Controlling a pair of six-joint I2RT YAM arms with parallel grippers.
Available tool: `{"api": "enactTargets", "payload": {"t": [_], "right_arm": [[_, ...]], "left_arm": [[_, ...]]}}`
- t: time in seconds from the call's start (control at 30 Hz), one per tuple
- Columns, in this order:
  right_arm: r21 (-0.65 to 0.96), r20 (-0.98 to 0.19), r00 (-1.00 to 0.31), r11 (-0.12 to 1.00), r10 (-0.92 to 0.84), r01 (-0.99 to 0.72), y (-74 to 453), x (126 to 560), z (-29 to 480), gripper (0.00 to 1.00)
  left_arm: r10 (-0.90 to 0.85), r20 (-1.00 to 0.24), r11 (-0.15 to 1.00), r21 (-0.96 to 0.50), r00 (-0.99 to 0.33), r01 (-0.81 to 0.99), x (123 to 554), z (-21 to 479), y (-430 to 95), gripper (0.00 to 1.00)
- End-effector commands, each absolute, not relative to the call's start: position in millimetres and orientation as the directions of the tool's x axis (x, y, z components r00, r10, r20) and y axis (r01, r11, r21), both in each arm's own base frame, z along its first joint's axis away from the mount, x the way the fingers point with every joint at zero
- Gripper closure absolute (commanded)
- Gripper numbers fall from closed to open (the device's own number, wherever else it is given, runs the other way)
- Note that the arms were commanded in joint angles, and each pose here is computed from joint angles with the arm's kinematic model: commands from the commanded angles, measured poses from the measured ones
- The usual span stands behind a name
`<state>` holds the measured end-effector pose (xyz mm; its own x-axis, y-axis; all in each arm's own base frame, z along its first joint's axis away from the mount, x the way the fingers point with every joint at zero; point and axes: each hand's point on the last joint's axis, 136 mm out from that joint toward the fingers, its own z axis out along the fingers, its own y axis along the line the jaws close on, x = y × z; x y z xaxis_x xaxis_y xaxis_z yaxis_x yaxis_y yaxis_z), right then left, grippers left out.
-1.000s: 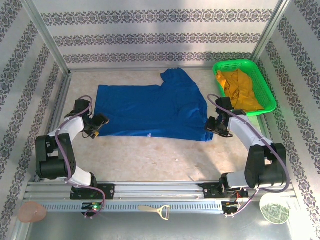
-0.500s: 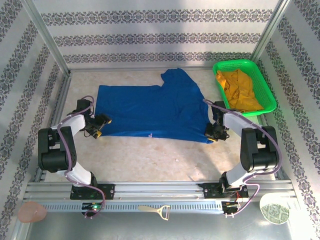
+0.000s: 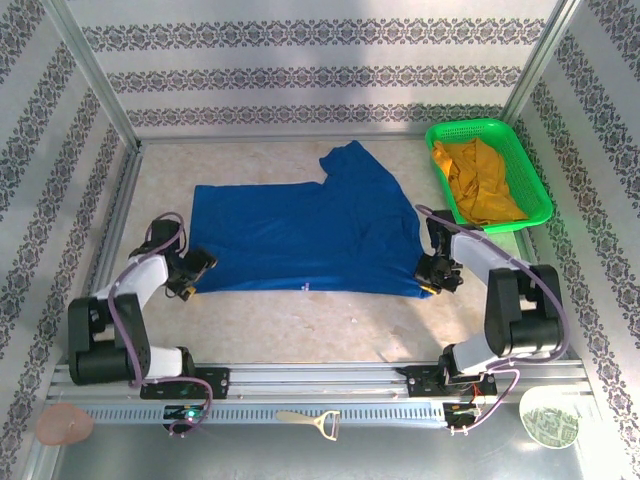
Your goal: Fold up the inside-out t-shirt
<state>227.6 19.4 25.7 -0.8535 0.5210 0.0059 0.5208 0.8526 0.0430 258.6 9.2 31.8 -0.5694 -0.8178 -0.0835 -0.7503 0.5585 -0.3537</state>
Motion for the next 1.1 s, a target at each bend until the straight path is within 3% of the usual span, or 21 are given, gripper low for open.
{"api": "enactTargets", "payload": {"t": [0.0,0.07,0.23,0.47,0.7,1.07], "right_arm": [[0.067,-0.027,-0.82,0.82,0.571,0.569,17.3,224.3,51.9,0.72],[0.133,-0.101,-0.818,0.822,0.567,0.554,20.1,244.1,79.5,0.65],[0.26,-0.237,-0.85,0.874,0.47,0.41,41.0,311.0,133.0,0.58],[0.147,-0.283,-0.936,0.974,0.21,0.174,93.0,390.2,133.0,0.55],[-0.002,-0.244,-0.967,0.998,0.067,0.07,126.7,417.6,101.9,0.48],[-0.22,-0.152,-0.985,0.974,-0.078,-0.043,147.6,422.3,63.9,0.49]], "left_arm": [[-0.841,-0.129,0.536,-0.319,-0.525,-0.781,243.0,46.2,18.5,0.18],[-0.833,-0.175,0.551,-0.352,-0.525,-0.756,253.7,65.2,21.1,0.16],[-0.786,-0.256,0.611,-0.467,-0.563,-0.64,301.5,108.6,16.9,0.12],[-0.698,-0.18,0.664,-0.525,-0.693,-0.533,350.1,101.6,-7.2,0.11],[-0.657,-0.187,0.701,-0.507,-0.731,-0.501,364.4,101.3,-18.6,0.11],[-0.652,-0.119,0.683,-0.52,-0.749,-0.513,367.6,77.7,-34.2,0.11]]}}
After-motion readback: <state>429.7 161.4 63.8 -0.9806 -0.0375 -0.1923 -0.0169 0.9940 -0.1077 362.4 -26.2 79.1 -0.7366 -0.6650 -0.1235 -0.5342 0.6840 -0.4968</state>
